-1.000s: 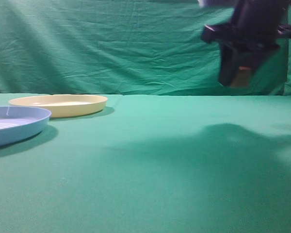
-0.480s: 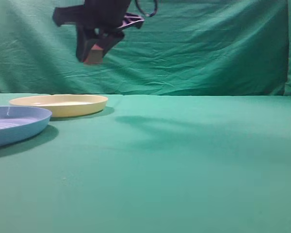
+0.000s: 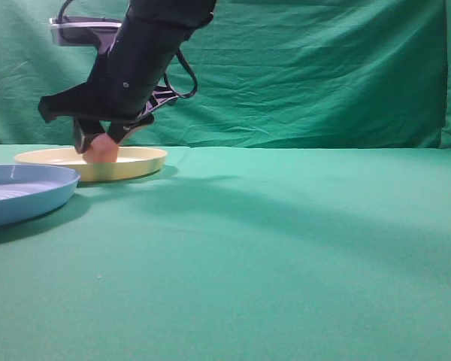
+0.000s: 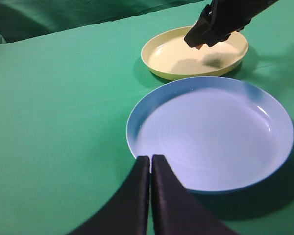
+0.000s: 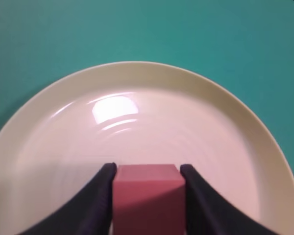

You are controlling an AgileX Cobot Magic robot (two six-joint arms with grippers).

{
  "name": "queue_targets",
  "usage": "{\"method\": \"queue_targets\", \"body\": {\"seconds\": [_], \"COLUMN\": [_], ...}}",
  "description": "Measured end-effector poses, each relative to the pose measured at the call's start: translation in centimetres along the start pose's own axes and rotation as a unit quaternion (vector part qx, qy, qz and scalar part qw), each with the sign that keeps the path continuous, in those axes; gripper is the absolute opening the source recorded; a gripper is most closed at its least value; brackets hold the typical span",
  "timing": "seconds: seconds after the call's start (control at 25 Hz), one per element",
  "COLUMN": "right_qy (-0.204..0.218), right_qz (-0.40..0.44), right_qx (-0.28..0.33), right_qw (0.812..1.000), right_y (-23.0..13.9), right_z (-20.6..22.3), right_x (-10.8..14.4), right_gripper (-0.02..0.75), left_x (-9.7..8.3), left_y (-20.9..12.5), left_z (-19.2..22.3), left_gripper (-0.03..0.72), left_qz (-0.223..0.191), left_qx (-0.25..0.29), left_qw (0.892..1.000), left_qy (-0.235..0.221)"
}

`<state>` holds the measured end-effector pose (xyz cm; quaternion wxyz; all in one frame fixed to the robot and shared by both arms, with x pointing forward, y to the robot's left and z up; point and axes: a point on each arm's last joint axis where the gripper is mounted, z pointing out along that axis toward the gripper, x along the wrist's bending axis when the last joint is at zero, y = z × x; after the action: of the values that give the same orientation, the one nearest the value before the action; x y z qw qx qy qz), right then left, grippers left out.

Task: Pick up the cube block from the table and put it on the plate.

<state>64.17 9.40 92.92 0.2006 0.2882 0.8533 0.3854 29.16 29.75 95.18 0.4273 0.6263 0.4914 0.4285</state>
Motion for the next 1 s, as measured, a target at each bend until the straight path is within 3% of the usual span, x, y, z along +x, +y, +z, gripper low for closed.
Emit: {"method": "queue_targets", "body": {"seconds": [0.08,0.16,0.32,0.44,0.56,0.72,0.76,0.84,1.0], "right_qy": [0.000,0.000,0.002,0.005,0.003,-0.005,-0.009,-0.016,-0.023], "right_qz": [0.000,0.000,0.000,-0.001,0.007,0.036,0.047,0.062,0.072], "right_qx": [0.001,-0.001,0.017,0.056,0.101,0.155,0.163,0.163,0.146], "right_qw": [1.000,1.000,1.000,0.998,0.995,0.987,0.985,0.984,0.986], "right_y": [-0.1,-0.1,0.6,2.8,5.2,6.7,6.8,7.4,8.1], "right_z": [0.1,0.1,-1.0,-4.8,-10.1,-16.6,-17.8,-20.3,-25.0], "right_x": [0.0,0.0,-0.1,-0.6,-1.9,-3.8,-4.3,-5.0,-5.4], "right_gripper": [0.557,0.645,0.642,0.642,0.479,0.127,0.075,0.000,0.000], "left_x": [0.0,0.0,0.0,0.0,0.0,0.0,0.0,0.0,0.0], "left_y": [0.0,0.0,0.0,0.0,0.0,0.0,0.0,0.0,0.0], "left_z": [0.0,0.0,0.0,0.0,0.0,0.0,0.0,0.0,0.0], "left_gripper": [0.000,0.000,0.000,0.000,0.000,0.000,0.000,0.000,0.000], "left_qz": [0.000,0.000,0.000,0.000,0.000,0.000,0.000,0.000,0.000], "left_qx": [0.000,0.000,0.000,0.000,0.000,0.000,0.000,0.000,0.000], "left_qw": [1.000,1.000,1.000,1.000,1.000,1.000,1.000,1.000,1.000], "left_qy": [0.000,0.000,0.000,0.000,0.000,0.000,0.000,0.000,0.000]}}
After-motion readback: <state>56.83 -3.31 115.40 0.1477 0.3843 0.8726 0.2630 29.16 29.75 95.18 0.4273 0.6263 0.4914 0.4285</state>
